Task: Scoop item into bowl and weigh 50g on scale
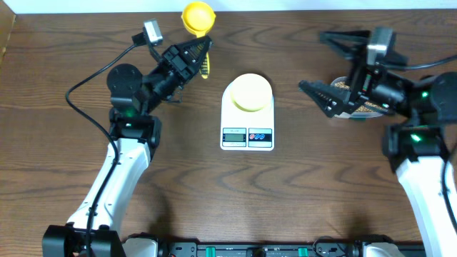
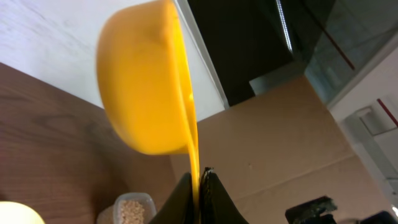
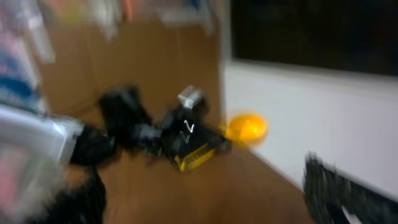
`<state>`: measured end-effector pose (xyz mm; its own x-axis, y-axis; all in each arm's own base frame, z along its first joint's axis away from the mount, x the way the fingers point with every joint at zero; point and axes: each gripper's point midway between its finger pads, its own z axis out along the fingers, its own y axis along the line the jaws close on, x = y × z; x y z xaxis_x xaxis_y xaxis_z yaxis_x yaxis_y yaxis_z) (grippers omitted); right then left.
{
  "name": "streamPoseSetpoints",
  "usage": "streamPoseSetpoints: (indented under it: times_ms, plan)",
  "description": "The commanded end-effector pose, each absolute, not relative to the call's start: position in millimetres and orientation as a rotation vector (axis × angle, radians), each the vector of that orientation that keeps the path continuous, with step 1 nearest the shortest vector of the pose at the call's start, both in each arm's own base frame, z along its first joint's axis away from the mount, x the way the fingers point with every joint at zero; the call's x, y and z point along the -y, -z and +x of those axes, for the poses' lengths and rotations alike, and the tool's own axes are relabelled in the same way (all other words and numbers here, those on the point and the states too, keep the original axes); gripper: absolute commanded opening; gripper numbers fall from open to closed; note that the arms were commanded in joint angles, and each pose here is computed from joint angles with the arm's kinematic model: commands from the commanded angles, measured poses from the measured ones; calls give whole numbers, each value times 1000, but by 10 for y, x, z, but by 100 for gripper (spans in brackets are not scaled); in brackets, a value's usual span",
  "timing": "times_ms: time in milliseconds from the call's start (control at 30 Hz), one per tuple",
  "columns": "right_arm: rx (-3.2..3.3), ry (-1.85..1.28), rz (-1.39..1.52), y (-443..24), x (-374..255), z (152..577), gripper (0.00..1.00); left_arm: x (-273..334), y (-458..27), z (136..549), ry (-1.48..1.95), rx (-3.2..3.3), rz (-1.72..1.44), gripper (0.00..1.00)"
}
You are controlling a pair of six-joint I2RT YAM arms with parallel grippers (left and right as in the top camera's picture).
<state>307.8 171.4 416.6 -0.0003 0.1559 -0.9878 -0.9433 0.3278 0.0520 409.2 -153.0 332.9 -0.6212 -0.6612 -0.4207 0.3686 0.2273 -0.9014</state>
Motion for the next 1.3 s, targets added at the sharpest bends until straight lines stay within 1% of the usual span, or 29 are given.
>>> streamPoseSetpoints:
  times_ms: [0,67,133,267,333,500,533,600,667,733,767,800,833,900,967,1167,1267]
  plan:
    - [-1339,-1407,-791,-4244,-1987,2906,99,1536,-3431,4107,1514,-1606,-312,7]
    - [-1344,-1473,-658,-4303,-2084,3040,99,1539,-3439,4129,1501,-1593,-333,7]
    - [-1437,-1582,-429,-4230,-2194,3263,99,1533,-3444,4155,1487,-1579,-357,7]
    - [-1716,-1721,102,-3708,-2466,3649,99,1551,-3454,4187,1464,-1557,-395,7]
    - [-1757,-1702,226,-3544,-2602,3722,99,1586,-3454,4177,1468,-1558,-392,7]
    - [-1730,-1727,197,-3536,-2869,3660,99,1716,-3453,4122,1492,-1573,-363,7]
    - [-1729,-1731,195,-3530,-2900,3654,98,1755,-3452,4102,1501,-1579,-353,7]
    - [-1737,-1743,210,-3514,-2934,3642,88,1817,-3452,4075,1514,-1585,-342,7]
    - [-1737,-1749,212,-3516,-2945,3633,68,1873,-3453,4050,1527,-1590,-335,7]
    - [-1742,-1765,231,-3516,-2946,3633,59,1912,-3455,4031,1546,-1593,-340,7]
    - [-1745,-1774,242,-3514,-2948,3631,57,1924,-3465,4024,1556,-1591,-344,7]
    - [-1747,-1778,247,-3512,-2953,3628,59,1929,-3480,4019,1563,-1585,-343,7]
    - [-1749,-1779,245,-3510,-2961,3621,64,1929,-3505,4014,1569,-1576,-340,7]
    - [-1750,-1783,242,-3511,-2976,3609,64,1925,-3572,4000,1580,-1548,-327,7]
    - [-1761,-1788,255,-3492,-2984,3605,62,1921,-3637,3986,1585,-1520,-307,7]
    - [-1788,-1807,297,-3447,-2994,3602,49,1907,-3700,3979,1625,-1494,-336,7]
    - [-1794,-1815,287,-3447,-3036,3567,44,1907,-3700,3979,1626,-1494,-337,7]
